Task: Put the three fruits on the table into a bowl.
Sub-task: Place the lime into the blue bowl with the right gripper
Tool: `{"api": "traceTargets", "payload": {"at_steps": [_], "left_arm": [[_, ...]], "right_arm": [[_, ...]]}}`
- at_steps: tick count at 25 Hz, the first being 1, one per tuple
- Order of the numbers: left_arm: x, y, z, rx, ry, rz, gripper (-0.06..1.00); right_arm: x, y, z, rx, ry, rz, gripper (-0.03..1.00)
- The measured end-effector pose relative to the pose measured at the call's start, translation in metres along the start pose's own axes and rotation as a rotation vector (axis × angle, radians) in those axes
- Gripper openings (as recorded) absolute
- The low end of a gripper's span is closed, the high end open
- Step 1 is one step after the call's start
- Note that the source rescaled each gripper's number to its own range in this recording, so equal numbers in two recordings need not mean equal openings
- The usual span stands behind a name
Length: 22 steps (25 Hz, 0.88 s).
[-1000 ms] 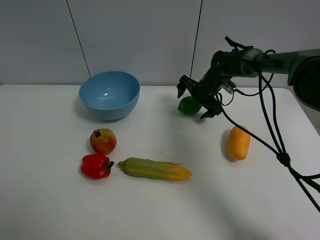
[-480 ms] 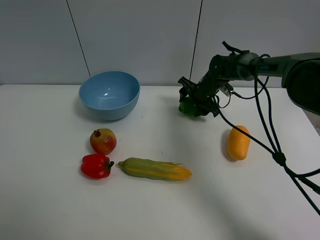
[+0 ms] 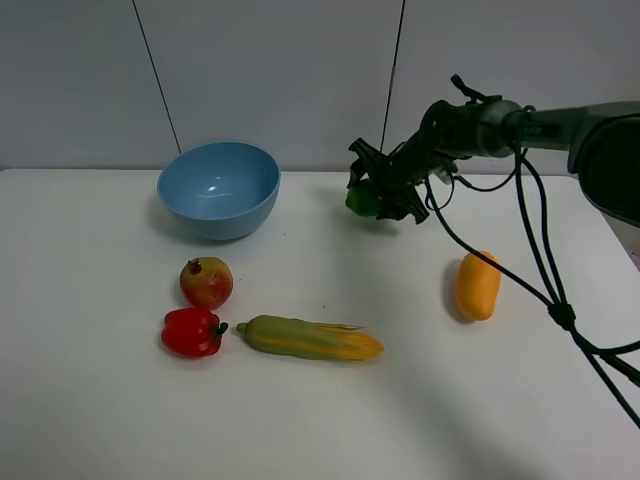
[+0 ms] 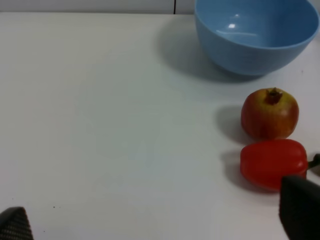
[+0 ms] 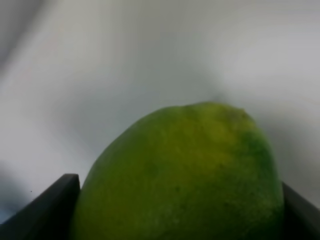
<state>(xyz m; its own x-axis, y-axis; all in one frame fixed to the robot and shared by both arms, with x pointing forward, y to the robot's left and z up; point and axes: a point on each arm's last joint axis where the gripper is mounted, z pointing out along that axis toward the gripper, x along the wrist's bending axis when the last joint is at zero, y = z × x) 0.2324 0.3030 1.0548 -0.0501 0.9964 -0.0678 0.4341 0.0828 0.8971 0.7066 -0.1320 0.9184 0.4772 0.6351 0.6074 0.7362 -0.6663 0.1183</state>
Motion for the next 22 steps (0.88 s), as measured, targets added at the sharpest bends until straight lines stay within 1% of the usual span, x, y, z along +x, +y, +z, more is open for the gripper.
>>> {"api": "traceTargets", "payload": {"at_steps": [1, 2, 4, 5, 7, 9, 11, 13, 17, 20, 22], "left_arm": [[0.0, 0.0, 0.0, 0.0, 0.0, 0.0, 1.0], [0.0, 0.0, 0.0, 0.0, 0.0, 0.0, 1.0], [0.0, 0.0, 0.0, 0.0, 0.0, 0.0, 1.0], [0.0, 0.0, 0.0, 0.0, 0.0, 0.0, 1.0], [0.0, 0.0, 0.0, 0.0, 0.0, 0.0, 1.0], [0.0, 0.0, 0.0, 0.0, 0.0, 0.0, 1.0], [0.0, 0.0, 0.0, 0.0, 0.0, 0.0, 1.0], [0.0, 0.0, 0.0, 0.0, 0.0, 0.001, 1.0], [0.0, 0.0, 0.0, -0.001, 0.0, 0.0, 1.0], [0.0, 0.0, 0.0, -0.001, 0.0, 0.0, 1.0], [0.0, 0.0, 0.0, -0.001, 0.0, 0.0, 1.0]], "right_arm": [[0.012, 0.003, -0.007, -0.005, 0.049, -0.033, 0.19], [0.027, 0.005, -0.016, -0.013, 0.098, -0.096, 0.19], [0.057, 0.004, -0.035, -0.041, 0.185, -0.24, 0.19], [0.073, 0.001, -0.045, -0.061, 0.226, -0.335, 0.19], [0.102, -0.009, -0.06, -0.108, 0.285, -0.528, 0.19], [0.128, -0.027, -0.073, -0.15, 0.333, -0.699, 0.19], [0.145, -0.045, -0.079, -0.178, 0.366, -0.826, 0.19], [0.155, -0.065, -0.08, -0.191, 0.395, -0.897, 0.19], [0.16, -0.101, -0.062, -0.153, 0.4, -0.999, 0.19], [0.154, -0.125, -0.036, -0.105, 0.368, -1.061, 0.19], [0.146, -0.135, -0.019, -0.082, 0.331, -1.106, 0.19]]}}
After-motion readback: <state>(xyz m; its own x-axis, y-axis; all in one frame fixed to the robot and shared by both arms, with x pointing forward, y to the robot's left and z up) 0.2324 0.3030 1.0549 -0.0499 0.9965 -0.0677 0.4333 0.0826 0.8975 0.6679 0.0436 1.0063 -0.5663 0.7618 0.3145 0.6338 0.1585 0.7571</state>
